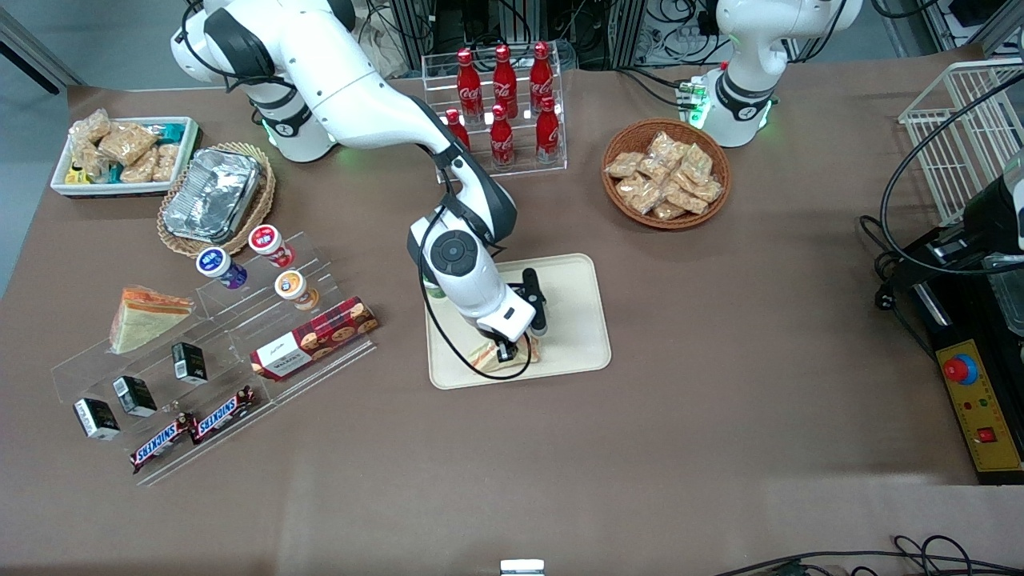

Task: Place sandwich on tray

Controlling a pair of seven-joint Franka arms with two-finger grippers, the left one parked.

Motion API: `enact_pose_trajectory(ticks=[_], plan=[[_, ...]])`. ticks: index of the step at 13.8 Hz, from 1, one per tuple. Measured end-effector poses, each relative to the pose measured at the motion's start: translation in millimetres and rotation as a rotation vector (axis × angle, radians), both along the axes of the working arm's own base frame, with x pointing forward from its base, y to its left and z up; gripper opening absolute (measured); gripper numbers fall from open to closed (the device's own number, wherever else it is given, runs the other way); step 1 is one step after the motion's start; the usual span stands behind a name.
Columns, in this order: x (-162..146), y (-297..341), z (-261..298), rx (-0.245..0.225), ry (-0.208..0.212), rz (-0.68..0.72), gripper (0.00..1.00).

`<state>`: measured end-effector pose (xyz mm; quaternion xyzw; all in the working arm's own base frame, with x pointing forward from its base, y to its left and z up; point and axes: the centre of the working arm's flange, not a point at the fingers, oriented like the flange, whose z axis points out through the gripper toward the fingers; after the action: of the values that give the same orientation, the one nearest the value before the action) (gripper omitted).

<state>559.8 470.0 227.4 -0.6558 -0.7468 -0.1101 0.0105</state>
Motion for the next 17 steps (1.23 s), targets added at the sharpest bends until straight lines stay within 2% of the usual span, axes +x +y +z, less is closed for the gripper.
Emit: enact_pose_trajectory(ticks=[1,2,4,9,10,14,17], plan=[[0,0,0,0.002,-0.001,-0.001,0.19],[1,0,0,0.017,0.004,-0.017,0.24],[4,-4,-2,0.059,0.03,-0.067,0.42],[9,-9,-3,0.075,0.036,-0.092,0.93],[10,-8,-1,0.086,0.037,-0.099,0.99],[10,-5,11,0.17,0.092,-0.18,1.0],[16,-18,37,0.159,0.159,-0.284,1.0]])
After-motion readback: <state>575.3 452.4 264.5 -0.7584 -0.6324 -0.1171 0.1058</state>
